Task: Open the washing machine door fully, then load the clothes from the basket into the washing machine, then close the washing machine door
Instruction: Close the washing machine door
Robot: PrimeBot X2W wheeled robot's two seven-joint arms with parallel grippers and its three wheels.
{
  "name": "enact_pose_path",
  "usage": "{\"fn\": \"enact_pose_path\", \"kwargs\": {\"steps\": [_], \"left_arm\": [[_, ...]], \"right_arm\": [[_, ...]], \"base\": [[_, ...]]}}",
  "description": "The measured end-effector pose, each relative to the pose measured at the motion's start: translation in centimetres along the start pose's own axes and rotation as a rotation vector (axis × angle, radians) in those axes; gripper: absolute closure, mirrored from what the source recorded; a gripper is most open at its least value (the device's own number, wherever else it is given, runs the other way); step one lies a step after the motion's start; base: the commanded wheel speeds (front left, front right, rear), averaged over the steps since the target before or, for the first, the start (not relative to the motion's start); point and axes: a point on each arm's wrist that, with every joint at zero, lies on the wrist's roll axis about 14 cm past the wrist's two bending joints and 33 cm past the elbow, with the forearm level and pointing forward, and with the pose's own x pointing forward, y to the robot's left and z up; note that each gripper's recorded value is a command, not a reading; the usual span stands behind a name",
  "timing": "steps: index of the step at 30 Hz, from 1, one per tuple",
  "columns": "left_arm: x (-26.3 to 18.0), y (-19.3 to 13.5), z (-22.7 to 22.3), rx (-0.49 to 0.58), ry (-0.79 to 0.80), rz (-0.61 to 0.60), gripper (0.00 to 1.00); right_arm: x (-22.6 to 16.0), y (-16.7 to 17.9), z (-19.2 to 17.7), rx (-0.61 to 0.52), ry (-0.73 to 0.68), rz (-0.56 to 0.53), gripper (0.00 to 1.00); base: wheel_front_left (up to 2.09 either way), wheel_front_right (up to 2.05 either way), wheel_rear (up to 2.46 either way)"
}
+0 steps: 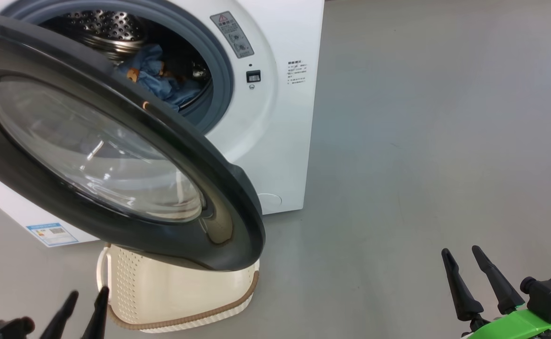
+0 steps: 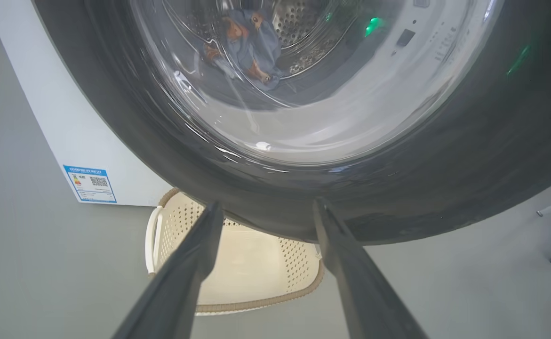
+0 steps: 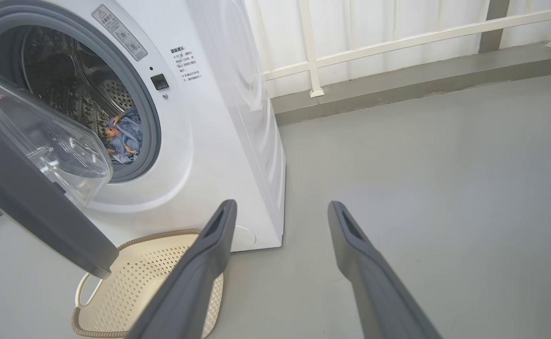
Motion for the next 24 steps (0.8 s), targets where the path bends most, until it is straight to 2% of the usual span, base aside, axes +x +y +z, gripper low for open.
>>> {"fn": "enact_pose_path", "kwargs": {"steps": [10,24], "left_arm": [[1.0,-1.6,2.7,0.154,-0.132,-0.005,0.0],[0.3,-0.9,2.0,0.163,-0.153,0.074,0.0]], "right_arm": [[-0.1,-0.3,0.1,-0.001,-0.004,-0.011,0.0],[0.1,-0.1,-0.1,0.003,0.001,-0.007,0.0]], "base": [[0.0,0.0,0.0],[0.0,0.0,0.0]]}}
